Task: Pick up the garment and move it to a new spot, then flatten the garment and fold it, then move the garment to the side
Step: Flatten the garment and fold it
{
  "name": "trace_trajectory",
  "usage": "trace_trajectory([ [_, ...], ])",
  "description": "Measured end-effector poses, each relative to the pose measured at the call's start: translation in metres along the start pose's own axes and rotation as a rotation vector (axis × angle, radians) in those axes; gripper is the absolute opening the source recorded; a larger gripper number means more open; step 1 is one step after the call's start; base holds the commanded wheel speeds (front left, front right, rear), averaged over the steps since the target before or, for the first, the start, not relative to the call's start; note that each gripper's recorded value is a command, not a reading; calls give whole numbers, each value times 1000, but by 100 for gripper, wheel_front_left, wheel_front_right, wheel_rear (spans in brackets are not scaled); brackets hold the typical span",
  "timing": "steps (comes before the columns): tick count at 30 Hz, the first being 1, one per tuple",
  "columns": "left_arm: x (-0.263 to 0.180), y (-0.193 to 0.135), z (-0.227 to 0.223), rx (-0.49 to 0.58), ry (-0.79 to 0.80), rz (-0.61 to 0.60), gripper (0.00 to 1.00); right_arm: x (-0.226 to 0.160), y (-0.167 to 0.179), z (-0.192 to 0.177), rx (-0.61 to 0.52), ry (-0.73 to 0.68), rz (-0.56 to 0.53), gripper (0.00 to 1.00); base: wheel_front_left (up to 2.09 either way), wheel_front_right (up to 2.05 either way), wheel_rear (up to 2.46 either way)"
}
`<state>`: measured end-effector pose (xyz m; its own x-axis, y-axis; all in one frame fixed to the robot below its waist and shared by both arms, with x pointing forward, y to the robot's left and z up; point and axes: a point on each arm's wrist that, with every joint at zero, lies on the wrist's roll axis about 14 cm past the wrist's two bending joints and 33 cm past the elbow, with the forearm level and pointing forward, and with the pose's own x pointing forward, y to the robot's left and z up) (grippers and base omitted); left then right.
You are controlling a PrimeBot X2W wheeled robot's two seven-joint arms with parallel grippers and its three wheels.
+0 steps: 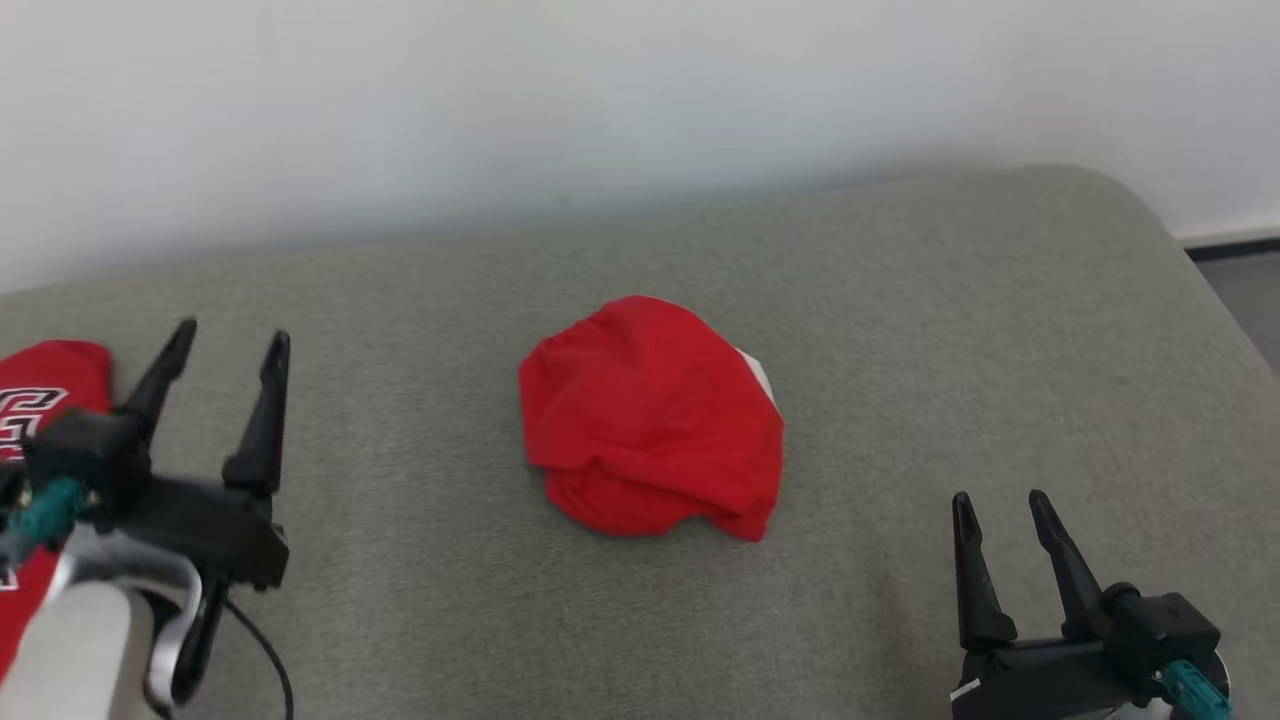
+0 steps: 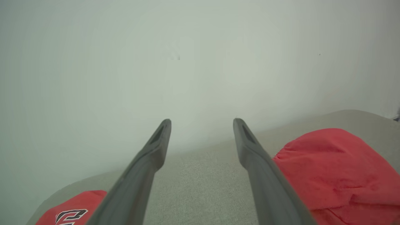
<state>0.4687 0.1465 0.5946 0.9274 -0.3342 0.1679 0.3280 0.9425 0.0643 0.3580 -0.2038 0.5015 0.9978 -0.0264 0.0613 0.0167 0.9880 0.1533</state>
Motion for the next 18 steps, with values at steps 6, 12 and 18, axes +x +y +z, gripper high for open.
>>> trace_trajectory([
  [6,50,-18,-5,-19,57,-96,100,-5,-22,-9,28,23,-74,100,0,0,0],
  [12,91,-48,-30,-36,163,-206,100,-11,-45,-14,48,39,-153,100,0,0,0],
  [18,111,-90,-72,-30,326,-353,100,-21,-63,-17,62,52,-222,100,0,0,0],
])
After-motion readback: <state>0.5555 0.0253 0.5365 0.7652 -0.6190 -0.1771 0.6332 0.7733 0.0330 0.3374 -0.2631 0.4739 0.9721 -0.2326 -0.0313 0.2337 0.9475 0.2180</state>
